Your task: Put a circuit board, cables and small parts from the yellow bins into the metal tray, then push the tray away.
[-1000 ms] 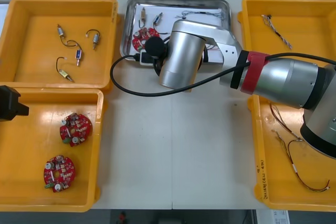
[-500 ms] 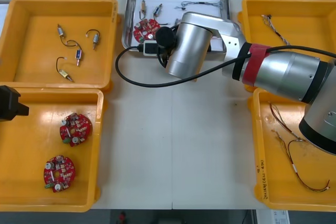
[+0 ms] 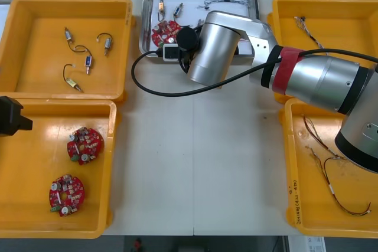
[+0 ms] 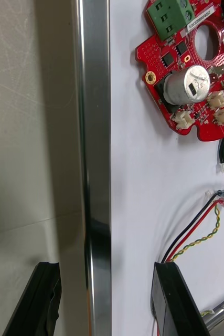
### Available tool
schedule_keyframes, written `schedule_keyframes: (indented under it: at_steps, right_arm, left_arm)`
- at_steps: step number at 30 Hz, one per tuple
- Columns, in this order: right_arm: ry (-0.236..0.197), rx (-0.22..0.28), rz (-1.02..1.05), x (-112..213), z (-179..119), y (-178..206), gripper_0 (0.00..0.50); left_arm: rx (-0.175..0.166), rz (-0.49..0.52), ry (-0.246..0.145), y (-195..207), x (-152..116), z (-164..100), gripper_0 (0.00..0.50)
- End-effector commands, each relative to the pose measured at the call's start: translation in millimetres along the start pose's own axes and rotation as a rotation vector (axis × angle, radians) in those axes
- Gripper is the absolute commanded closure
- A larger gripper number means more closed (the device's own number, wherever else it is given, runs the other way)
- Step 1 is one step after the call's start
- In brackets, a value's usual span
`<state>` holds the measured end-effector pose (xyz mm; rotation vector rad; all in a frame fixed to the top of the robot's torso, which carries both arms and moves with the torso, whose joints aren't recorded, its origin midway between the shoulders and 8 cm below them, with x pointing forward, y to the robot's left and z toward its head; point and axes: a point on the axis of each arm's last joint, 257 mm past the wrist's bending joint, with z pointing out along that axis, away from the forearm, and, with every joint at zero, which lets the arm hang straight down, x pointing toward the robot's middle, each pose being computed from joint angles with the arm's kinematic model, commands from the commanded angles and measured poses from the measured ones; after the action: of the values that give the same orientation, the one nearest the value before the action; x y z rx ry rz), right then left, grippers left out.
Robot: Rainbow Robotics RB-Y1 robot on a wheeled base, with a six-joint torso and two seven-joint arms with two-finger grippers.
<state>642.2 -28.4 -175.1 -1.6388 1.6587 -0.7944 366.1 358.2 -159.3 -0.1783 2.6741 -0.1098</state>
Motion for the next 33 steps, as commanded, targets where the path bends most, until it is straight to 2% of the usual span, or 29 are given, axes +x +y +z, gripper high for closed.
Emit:
schedule_keyframes:
  at_steps: [1,4,9,10,11,13,19,24,26,29,33]
  right_arm:
    - [-0.050,-0.001,-0.015,-39,-29,-20,0.000]
    - [-0.047,-0.059,0.034,-42,-43,-11,0.000]
    - [-0.050,-0.113,0.077,-44,-64,2,0.000]
    - [-0.051,-0.137,0.099,-44,-74,8,0.000]
    - [-0.051,-0.137,0.099,-44,-74,8,0.000]
    - [-0.044,-0.188,0.140,-37,-91,20,0.000]
    - [-0.040,-0.263,0.219,-20,-123,41,0.000]
    - [0.033,-0.327,0.310,22,-156,57,0.000]
    - [0.045,-0.348,0.356,36,-165,62,0.000]
    - [-0.019,-0.325,0.461,45,-178,50,0.000]
    - [-0.072,-0.283,0.577,64,-192,36,0.000]
  left_arm:
    - [-0.038,0.114,-0.023,11,-4,-13,0.000]
    - [-0.038,0.114,-0.023,11,-4,-13,0.000]
    - [-0.038,0.114,-0.023,11,-4,-13,0.000]
    - [-0.038,0.114,-0.023,11,-4,-13,0.000]
    - [-0.038,0.114,-0.023,11,-4,-13,0.000]
    - [-0.038,0.114,-0.023,11,-4,-13,0.000]
    - [-0.038,0.114,-0.023,11,-4,-13,0.000]
    - [-0.038,0.114,-0.023,11,-4,-13,0.000]
    - [-0.038,0.114,-0.023,11,-4,-13,0.000]
    - [-0.038,0.114,-0.023,11,-4,-13,0.000]
    - [-0.038,0.114,-0.023,11,-4,-13,0.000]
